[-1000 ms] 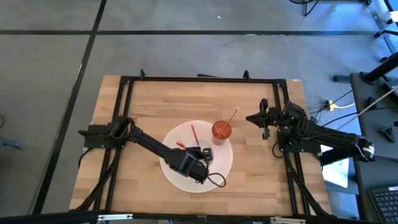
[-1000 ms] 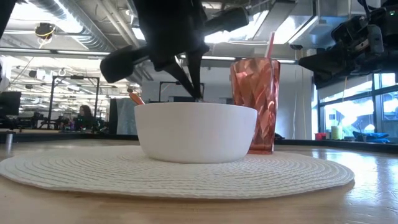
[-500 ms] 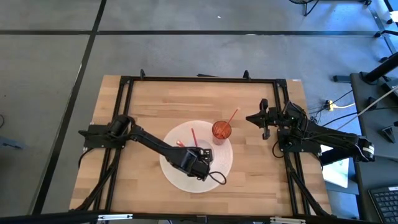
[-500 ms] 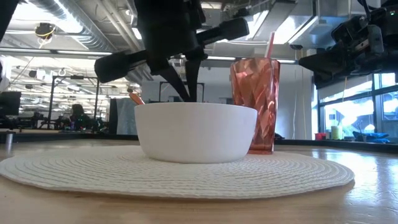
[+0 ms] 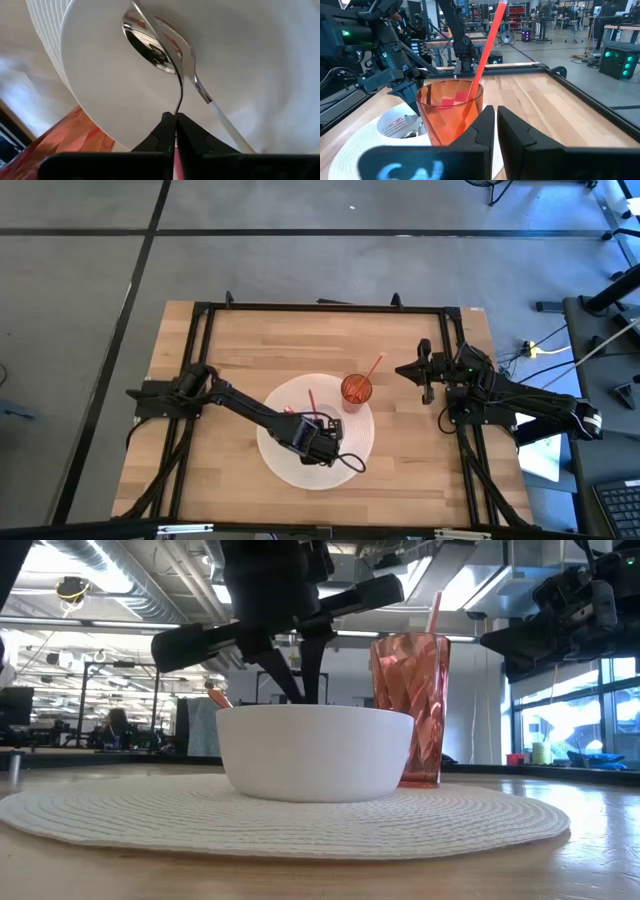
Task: Pick & Place Utensil
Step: Put the pink fork into the white bowl, then return to Home Position
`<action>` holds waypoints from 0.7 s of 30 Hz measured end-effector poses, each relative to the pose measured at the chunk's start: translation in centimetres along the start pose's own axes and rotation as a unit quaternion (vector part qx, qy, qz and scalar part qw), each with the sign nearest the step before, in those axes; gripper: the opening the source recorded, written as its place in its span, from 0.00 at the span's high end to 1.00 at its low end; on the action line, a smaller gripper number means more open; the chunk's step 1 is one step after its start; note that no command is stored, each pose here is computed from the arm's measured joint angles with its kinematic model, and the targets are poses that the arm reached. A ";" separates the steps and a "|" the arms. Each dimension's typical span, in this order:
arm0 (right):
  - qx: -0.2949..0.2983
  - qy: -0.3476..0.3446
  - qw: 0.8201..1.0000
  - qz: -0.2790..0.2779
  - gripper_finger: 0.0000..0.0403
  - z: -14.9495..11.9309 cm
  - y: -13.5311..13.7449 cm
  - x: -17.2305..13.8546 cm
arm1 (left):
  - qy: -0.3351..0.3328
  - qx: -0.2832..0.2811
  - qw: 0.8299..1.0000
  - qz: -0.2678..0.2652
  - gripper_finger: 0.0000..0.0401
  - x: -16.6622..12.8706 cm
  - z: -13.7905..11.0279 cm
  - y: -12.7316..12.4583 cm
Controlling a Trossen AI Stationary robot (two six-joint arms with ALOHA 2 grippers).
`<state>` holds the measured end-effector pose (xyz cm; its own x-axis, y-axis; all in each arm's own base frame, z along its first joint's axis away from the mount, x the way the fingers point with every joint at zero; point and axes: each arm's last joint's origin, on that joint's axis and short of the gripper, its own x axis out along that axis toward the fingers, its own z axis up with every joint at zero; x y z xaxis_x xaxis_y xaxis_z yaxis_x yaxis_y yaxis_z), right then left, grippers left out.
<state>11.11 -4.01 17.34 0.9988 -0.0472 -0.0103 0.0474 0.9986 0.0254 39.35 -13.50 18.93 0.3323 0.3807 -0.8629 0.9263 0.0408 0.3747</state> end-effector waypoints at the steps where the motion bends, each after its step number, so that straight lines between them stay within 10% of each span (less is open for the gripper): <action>1: 0.000 0.000 1.000 0.000 0.94 0.0 0.0 0.0 | 0.000 0.000 1.000 0.000 0.97 0.0 0.0 0.0; 15: 0.000 0.000 1.000 0.000 0.94 0.0 0.0 0.0 | 0.064 -0.048 0.996 0.034 0.88 -0.3 -0.1 0.0; 21: 0.000 0.000 1.000 0.000 0.94 0.0 0.0 0.0 | 0.095 -0.235 0.967 0.004 0.93 -3.8 -3.3 -0.6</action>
<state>11.11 -4.00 17.33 0.9989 -0.0467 -0.0106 0.0470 0.9986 0.0250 36.93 -11.86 23.07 0.2592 0.5446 -0.7977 0.7252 0.4358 0.5331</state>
